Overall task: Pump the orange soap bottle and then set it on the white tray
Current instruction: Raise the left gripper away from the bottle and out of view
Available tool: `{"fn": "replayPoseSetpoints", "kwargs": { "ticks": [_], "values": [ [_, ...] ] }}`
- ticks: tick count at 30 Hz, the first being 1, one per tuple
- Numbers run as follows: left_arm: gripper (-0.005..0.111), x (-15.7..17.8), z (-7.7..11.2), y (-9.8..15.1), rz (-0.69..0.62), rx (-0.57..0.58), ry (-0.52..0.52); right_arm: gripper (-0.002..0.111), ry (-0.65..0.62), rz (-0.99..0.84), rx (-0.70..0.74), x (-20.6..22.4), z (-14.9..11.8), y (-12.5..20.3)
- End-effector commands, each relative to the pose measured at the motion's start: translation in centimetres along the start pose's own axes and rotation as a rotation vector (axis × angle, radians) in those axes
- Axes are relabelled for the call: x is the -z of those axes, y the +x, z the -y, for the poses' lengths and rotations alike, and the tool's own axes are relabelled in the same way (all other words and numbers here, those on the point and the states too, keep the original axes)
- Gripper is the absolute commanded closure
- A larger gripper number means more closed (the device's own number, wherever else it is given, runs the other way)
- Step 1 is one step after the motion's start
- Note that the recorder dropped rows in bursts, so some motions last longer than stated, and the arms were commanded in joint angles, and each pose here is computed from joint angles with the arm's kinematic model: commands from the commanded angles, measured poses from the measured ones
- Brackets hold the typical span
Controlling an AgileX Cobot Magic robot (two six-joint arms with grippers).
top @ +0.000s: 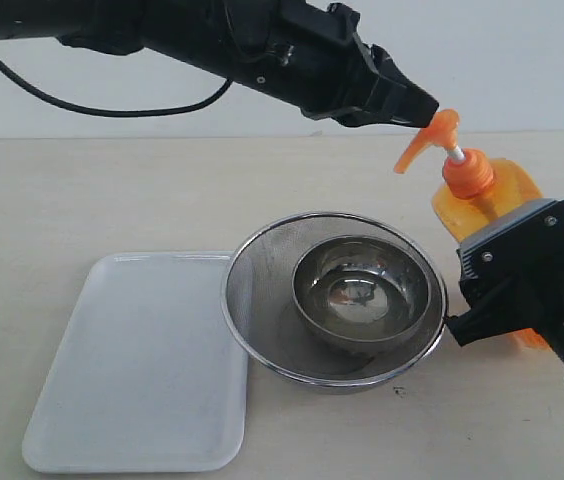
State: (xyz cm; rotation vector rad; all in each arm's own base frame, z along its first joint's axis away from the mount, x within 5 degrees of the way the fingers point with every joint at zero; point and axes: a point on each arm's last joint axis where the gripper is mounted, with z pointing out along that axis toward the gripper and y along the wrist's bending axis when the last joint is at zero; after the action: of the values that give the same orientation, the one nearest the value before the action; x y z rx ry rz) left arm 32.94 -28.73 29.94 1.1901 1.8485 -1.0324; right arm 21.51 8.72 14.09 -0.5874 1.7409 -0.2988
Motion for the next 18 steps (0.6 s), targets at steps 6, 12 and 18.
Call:
{"fn": "replayPoseSetpoints", "kwargs": {
  "ticks": [6,12,18],
  "values": [
    [0.102,6.5,1.7,-1.8,0.056,-0.052,-0.15,0.108,0.021,0.017,-0.09,0.0,0.2,-0.3],
    [0.102,11.6,3.7,-0.8,0.143,-0.078,-0.335,0.108,0.044,0.002,-0.166,0.0,0.4,-0.2],
    [0.102,17.0,7.4,2.0,0.321,-0.009,-0.532,0.108,0.062,-0.007,-0.274,0.0,0.5,-0.1]
  ]
}}
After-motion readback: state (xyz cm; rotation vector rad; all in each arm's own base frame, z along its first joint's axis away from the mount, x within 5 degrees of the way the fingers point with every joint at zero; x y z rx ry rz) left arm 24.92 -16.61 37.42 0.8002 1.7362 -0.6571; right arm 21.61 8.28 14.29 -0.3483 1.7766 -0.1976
